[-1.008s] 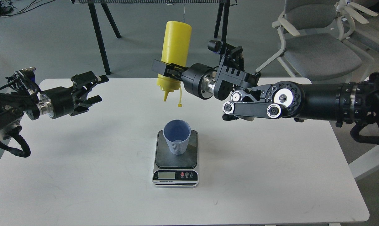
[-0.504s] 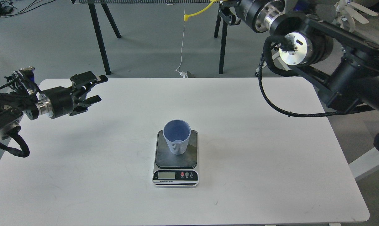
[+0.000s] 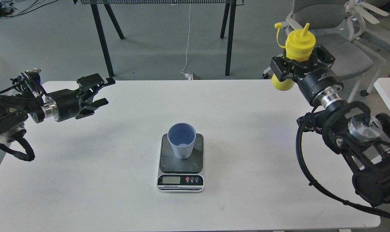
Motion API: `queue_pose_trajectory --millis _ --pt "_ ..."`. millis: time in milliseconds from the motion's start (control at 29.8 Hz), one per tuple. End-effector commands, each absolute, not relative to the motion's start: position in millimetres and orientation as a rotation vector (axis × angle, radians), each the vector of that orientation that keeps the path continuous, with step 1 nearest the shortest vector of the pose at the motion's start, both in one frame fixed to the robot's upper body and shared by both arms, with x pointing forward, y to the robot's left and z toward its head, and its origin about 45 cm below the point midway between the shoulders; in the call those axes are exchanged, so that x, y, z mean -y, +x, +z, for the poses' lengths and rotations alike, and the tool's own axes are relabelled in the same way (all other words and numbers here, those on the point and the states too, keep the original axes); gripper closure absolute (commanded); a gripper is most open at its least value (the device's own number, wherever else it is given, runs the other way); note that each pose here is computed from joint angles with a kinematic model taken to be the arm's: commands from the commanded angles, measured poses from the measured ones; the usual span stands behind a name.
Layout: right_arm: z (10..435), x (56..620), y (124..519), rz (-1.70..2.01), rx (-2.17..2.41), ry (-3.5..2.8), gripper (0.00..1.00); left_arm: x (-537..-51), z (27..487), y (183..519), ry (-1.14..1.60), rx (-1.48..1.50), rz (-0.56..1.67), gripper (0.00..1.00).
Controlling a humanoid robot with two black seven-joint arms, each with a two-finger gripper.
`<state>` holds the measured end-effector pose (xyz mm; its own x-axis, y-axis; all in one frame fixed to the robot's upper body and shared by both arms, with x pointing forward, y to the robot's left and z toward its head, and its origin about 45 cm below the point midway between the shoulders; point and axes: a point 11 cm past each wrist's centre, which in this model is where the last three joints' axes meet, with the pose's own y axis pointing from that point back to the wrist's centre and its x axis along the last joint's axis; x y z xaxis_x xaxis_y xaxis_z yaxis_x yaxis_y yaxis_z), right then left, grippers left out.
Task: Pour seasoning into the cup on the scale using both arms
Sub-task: 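Raise the yellow bottle away from the cup and turn it upright, then lower the yellow bottle back onto the table with the right gripper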
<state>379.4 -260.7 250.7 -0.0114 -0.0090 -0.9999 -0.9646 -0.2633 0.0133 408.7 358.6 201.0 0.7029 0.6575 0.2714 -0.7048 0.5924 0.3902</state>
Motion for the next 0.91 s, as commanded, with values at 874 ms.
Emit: queue_pose_trajectory --millis 874 --pt "116.6 250.4 275.7 1.485 -1.064 -1.449 0.97 -361.2 193.5 403.6 0.504 0.083 0.796 0.00"
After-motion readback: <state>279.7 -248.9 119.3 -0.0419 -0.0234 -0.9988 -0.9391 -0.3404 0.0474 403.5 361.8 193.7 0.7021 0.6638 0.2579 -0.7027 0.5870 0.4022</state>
